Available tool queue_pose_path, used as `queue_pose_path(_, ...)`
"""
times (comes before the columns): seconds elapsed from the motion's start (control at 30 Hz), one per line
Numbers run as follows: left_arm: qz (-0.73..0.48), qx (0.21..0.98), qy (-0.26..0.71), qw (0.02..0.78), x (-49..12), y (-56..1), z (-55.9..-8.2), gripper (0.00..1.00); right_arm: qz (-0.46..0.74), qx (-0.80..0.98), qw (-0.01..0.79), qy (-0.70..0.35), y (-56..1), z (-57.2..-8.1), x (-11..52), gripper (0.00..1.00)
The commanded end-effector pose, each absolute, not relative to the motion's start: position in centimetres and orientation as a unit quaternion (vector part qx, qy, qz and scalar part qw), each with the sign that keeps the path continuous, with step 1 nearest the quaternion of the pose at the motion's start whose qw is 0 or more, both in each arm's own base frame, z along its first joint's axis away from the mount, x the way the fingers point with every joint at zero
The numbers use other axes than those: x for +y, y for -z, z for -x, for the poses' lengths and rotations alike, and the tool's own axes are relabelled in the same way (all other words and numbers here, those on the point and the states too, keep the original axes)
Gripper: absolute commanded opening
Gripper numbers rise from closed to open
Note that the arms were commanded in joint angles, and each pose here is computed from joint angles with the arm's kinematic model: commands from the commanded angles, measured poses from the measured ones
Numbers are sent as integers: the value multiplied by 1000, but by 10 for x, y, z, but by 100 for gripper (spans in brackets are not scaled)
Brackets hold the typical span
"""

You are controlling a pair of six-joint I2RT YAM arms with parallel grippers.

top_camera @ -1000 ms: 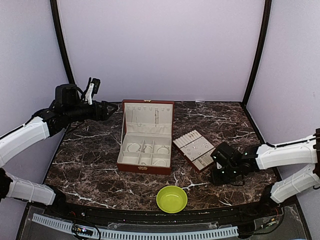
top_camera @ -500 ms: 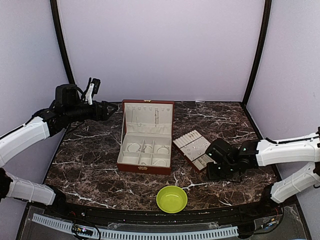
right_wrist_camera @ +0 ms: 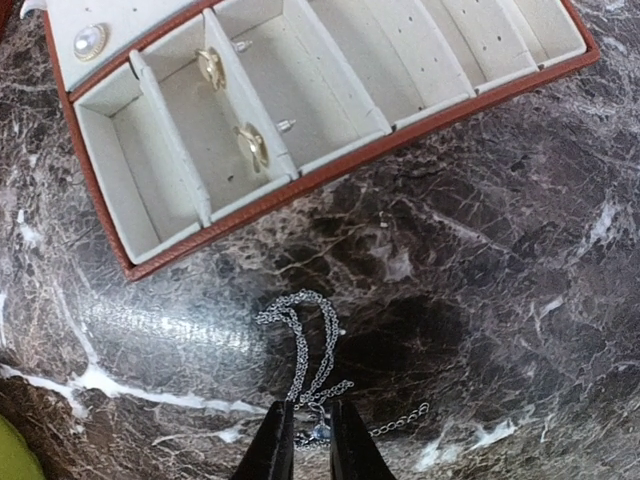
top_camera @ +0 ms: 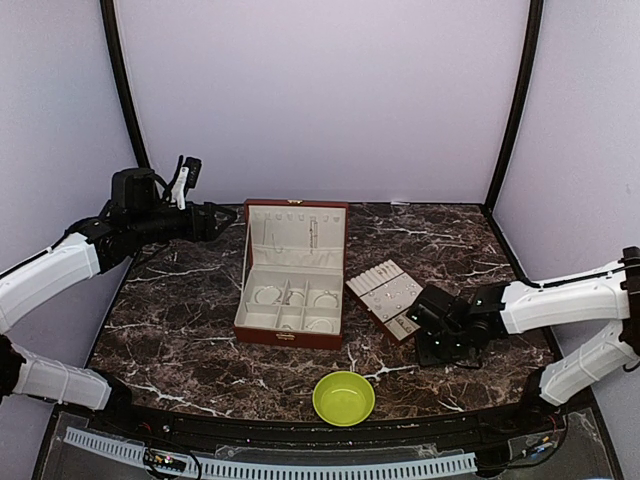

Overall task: Organize the mixed jewelry
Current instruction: Pick up the bracelet from the center of the board.

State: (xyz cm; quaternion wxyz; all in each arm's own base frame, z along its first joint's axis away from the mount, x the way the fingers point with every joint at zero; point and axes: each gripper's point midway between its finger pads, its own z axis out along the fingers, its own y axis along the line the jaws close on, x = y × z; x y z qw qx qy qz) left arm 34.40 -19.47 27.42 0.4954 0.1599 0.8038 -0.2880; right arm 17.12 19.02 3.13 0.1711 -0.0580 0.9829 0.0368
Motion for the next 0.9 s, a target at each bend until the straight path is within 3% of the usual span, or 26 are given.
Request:
queue_pose_path(0.0, -162, 799, 295, 499, -196, -276, -342, 81, 64, 984, 168, -13, -22, -171, 183, 14)
queue_pose_path(0.6, -161, 799, 294, 499, -196, -275, -343, 81, 85, 986, 142, -5, -4, -164, 183, 10)
queue_pose_path(0.87, -162, 799, 294, 499, -196, -275, -343, 81, 64, 989, 135, 3, 4, -157, 171, 2)
